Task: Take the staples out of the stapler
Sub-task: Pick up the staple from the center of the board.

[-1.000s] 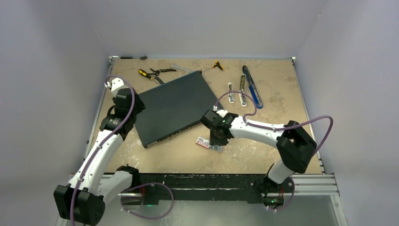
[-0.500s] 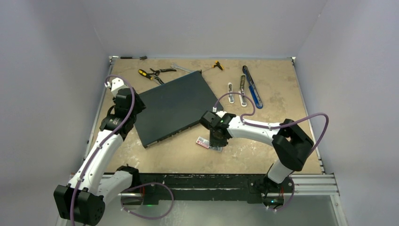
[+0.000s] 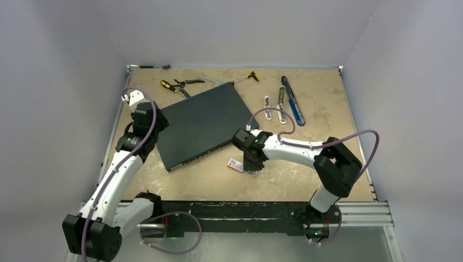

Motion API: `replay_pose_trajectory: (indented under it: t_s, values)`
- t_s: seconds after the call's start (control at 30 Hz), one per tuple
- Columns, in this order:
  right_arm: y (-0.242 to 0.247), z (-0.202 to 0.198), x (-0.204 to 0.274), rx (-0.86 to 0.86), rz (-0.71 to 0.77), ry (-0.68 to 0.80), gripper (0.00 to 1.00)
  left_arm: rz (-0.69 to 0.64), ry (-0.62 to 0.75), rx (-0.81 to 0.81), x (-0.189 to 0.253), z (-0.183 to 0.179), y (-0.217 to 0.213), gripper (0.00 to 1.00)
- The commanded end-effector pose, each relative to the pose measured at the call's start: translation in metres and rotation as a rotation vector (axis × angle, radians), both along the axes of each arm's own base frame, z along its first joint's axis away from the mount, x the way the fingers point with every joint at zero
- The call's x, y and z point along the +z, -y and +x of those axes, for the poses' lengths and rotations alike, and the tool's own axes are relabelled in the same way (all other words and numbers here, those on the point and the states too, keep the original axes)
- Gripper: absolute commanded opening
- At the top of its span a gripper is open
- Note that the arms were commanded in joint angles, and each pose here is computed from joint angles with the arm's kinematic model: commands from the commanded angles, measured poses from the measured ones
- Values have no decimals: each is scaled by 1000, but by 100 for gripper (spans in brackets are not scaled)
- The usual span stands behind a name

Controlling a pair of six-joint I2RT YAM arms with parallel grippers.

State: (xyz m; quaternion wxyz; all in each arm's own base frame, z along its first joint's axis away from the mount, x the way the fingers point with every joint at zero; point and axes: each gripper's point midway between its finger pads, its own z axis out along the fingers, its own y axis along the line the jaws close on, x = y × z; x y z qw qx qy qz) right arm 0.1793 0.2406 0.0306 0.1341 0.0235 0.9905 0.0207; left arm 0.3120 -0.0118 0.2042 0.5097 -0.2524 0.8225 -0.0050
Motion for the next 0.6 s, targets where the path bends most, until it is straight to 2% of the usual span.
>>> replay_pose_trajectory:
  t_s: [0.0,0.57]
  values:
    - [3,-1,-3,4,-20,-7,30,10,24,-1,7,3,-3,43]
    - [5,0,-2,6,-29,-3,23,10,23,0,7,3,-3,43]
